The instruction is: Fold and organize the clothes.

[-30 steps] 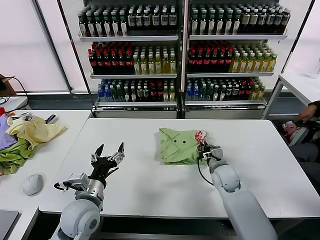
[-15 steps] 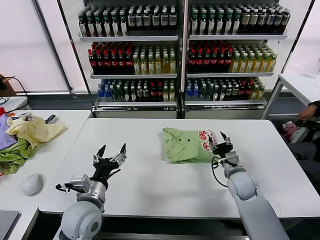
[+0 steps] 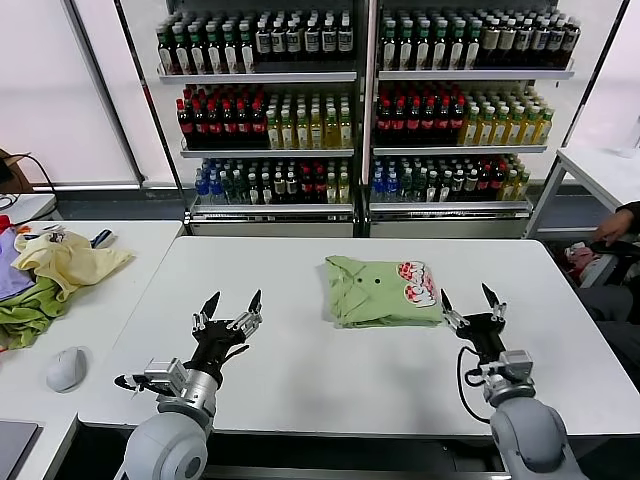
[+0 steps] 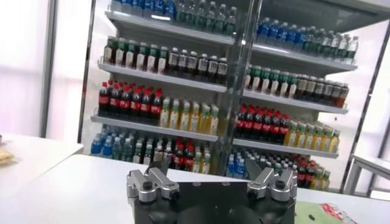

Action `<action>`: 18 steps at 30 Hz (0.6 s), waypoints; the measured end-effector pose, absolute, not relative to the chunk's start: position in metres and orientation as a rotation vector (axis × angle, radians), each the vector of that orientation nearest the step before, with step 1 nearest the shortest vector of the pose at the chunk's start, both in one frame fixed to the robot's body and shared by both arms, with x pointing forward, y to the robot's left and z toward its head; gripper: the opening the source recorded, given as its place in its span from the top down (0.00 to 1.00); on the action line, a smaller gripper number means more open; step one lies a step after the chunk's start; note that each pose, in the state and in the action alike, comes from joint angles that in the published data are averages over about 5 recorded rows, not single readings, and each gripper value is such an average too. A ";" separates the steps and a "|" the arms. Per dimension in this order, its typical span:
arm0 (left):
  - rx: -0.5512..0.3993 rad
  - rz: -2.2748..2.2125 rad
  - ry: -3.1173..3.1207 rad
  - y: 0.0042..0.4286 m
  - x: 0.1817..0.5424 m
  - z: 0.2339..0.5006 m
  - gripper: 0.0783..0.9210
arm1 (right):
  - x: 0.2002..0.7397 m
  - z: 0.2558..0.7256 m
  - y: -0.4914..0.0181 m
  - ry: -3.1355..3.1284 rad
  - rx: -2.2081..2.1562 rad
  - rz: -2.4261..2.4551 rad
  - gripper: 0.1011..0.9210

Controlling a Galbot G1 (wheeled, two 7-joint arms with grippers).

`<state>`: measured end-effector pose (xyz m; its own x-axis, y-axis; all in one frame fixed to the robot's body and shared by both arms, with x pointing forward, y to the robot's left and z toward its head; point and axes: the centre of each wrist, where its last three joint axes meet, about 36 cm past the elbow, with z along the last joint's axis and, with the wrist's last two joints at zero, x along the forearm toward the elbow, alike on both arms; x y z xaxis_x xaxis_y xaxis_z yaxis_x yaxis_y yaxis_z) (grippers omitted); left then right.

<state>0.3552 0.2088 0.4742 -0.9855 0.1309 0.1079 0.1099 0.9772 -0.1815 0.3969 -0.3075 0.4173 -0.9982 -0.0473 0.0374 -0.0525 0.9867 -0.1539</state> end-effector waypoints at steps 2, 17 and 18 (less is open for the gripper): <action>-0.189 0.263 -3.008 0.208 0.352 0.475 0.12 | 0.384 0.421 -0.312 -3.087 0.080 0.214 0.12; -0.197 0.241 -3.032 0.203 0.336 0.481 0.12 | 0.331 0.441 -0.319 -3.085 0.042 0.142 0.12; -0.197 0.238 -3.034 0.203 0.335 0.481 0.12 | 0.329 0.441 -0.318 -3.088 0.034 0.147 0.12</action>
